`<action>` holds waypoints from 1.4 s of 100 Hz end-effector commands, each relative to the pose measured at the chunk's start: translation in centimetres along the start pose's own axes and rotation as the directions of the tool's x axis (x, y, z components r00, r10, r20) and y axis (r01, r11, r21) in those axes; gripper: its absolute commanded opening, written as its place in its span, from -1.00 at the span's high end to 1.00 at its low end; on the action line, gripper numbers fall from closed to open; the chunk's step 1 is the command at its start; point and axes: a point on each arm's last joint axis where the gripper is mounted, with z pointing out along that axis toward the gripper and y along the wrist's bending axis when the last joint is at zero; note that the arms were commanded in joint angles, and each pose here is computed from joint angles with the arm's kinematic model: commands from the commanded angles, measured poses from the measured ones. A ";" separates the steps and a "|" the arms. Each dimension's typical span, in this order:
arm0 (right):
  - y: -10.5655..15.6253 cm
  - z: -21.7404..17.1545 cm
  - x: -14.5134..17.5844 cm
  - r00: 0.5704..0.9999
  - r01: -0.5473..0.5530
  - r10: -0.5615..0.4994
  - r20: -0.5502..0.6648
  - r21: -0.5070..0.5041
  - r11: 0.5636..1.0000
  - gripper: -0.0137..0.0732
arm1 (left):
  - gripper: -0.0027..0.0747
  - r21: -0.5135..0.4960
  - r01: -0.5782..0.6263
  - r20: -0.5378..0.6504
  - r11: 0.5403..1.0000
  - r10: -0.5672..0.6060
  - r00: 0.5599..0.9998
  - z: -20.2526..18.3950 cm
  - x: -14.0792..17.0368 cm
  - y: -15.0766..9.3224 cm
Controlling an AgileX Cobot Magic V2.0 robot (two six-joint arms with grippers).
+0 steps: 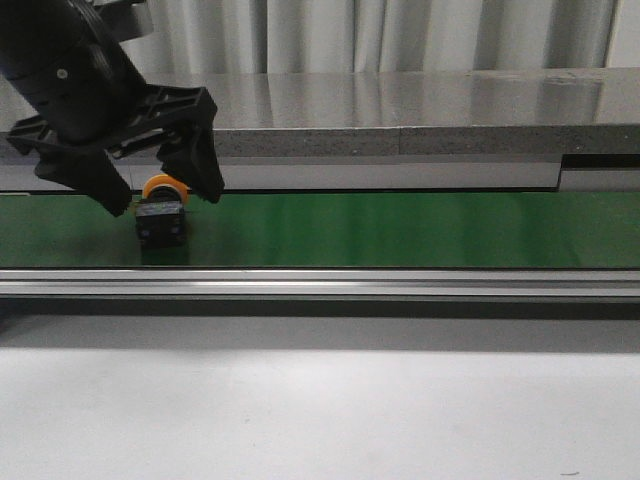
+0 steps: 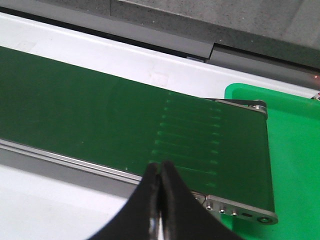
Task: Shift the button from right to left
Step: 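Lower the left gripper over the button and close on it, then lift the button with the left gripper and carry it over the blue tray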
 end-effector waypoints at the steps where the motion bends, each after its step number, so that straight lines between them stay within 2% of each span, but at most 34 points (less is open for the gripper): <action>1: -0.4 -0.4 -1.4 0.996 -0.009 0.006 0.085 0.035 0.999 0.83 | -0.50 0.007 0.013 0.079 1.000 -0.014 0.997 -1.4 -1.4 -0.1; 11: -0.4 -0.4 -1.4 0.996 -0.009 0.006 0.085 0.035 0.999 0.83 | -0.38 0.002 0.016 0.076 1.000 -0.016 0.997 -1.4 -1.4 0.1; 35: -0.4 -0.4 -1.4 0.996 -0.009 0.006 0.085 0.035 0.999 0.83 | 0.19 -0.016 0.026 0.054 1.000 -0.025 0.998 -1.5 -1.3 1.0; 45: -0.4 -0.4 -1.4 0.996 -0.009 0.006 0.085 0.035 0.999 0.83 | 0.31 -0.024 0.025 0.048 0.999 -0.023 0.999 -1.5 -1.2 1.3; 64: -0.4 -0.4 -1.4 0.996 -0.009 0.006 0.085 0.035 0.999 0.83 | 0.33 -0.032 0.010 0.048 0.999 -0.009 0.999 -2.2 -1.3 1.4; 85: -0.4 -0.4 -1.4 0.996 -0.009 0.006 0.085 0.035 0.999 0.83 | 0.33 -0.068 -0.024 0.097 0.997 0.031 0.995 -5.6 -1.6 1.8; 99: -0.4 -0.4 -1.4 0.996 -0.009 0.006 0.085 0.035 0.999 0.83 | 0.33 -0.133 -0.006 0.106 0.991 0.020 0.994 -8.1 -1.5 4.0; 112: -0.4 -0.4 -1.4 0.996 -0.009 0.006 0.085 0.035 0.999 0.83 | 0.33 -0.221 0.031 0.095 0.975 -0.010 0.995 -10.1 -1.0 7.1; 124: -0.4 -0.4 -1.4 0.996 -0.009 0.006 0.085 0.035 0.999 0.83 | 0.33 -0.281 0.025 0.056 0.959 -0.010 0.998 -11.1 -0.4 9.7; 140: -0.4 -0.4 -1.4 0.996 -0.009 0.006 0.085 0.035 0.999 0.83 | 0.33 -0.338 0.053 0.062 0.940 -0.034 0.997 -12.2 0.2 12.8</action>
